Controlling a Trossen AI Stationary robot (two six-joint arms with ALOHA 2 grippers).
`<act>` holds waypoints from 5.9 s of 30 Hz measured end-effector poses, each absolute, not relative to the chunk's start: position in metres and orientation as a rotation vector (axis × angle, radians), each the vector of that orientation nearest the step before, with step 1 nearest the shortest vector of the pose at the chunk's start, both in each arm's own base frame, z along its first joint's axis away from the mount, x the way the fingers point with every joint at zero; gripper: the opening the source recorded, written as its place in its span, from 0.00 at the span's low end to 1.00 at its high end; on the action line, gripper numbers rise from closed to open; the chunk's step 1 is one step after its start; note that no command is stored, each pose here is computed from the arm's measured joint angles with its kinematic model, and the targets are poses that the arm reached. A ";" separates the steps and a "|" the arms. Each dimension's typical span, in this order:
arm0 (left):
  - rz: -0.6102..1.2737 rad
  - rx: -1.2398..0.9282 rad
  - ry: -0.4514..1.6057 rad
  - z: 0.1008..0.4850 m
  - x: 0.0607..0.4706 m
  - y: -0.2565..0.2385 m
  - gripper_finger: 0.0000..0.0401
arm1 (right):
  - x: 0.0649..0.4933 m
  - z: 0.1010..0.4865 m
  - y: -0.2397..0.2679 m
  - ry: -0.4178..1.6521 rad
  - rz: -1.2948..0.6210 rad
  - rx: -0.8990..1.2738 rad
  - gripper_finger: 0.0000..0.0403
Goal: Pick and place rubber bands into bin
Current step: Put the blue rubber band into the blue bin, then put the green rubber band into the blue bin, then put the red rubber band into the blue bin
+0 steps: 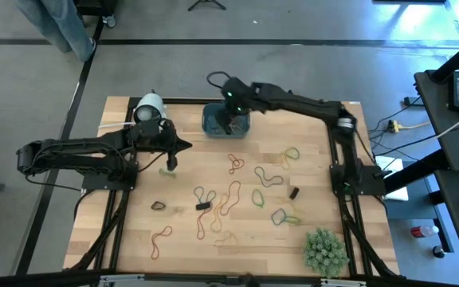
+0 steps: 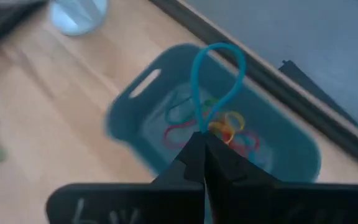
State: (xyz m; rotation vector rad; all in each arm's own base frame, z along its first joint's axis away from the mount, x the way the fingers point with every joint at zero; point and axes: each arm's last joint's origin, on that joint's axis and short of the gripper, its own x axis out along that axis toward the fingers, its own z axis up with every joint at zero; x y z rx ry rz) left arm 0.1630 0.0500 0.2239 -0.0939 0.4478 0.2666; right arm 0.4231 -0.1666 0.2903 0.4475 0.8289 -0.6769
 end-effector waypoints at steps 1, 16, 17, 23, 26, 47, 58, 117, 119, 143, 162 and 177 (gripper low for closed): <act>0.283 -0.100 0.447 0.224 0.163 0.050 0.00 | 0.430 0.282 -0.176 0.841 -0.667 0.435 0.00; 0.438 -0.190 0.436 0.223 0.159 0.061 0.00 | 0.486 0.188 -0.213 0.986 -0.489 0.331 0.07; 0.439 -0.195 0.435 0.223 0.159 0.061 0.00 | 0.485 0.187 -0.213 1.000 -0.476 0.341 0.09; 0.441 -0.212 0.433 0.223 0.159 0.061 0.00 | 0.478 0.185 -0.212 1.060 -0.450 0.402 0.26; 0.425 -0.215 0.434 0.223 0.159 0.060 0.00 | 0.473 0.187 -0.212 1.087 -0.470 0.437 0.34; 0.309 -0.292 0.643 0.206 0.150 0.053 0.19 | 0.420 0.256 -0.095 1.127 -0.389 0.457 0.20; 0.292 -0.441 0.917 0.183 0.142 0.041 0.36 | 0.343 0.244 -0.002 0.801 -0.394 0.707 0.09; 0.639 -0.369 0.566 0.263 0.267 0.044 0.01 | 0.162 0.195 0.039 0.517 -0.165 0.222 0.00; 0.627 -0.349 0.547 0.264 0.276 0.058 0.01 | 0.162 0.194 0.037 0.522 -0.166 0.232 0.00; 0.554 -0.316 0.663 0.180 0.378 0.235 0.03 | 0.167 0.194 -0.005 0.494 -0.382 0.372 0.00; 0.466 -0.386 0.752 0.178 0.388 0.230 0.41 | 0.167 0.194 -0.011 0.484 -0.418 0.400 0.01; 0.540 -0.423 0.880 0.206 0.383 0.184 0.33 | 0.167 0.194 -0.010 0.506 -0.369 0.385 0.01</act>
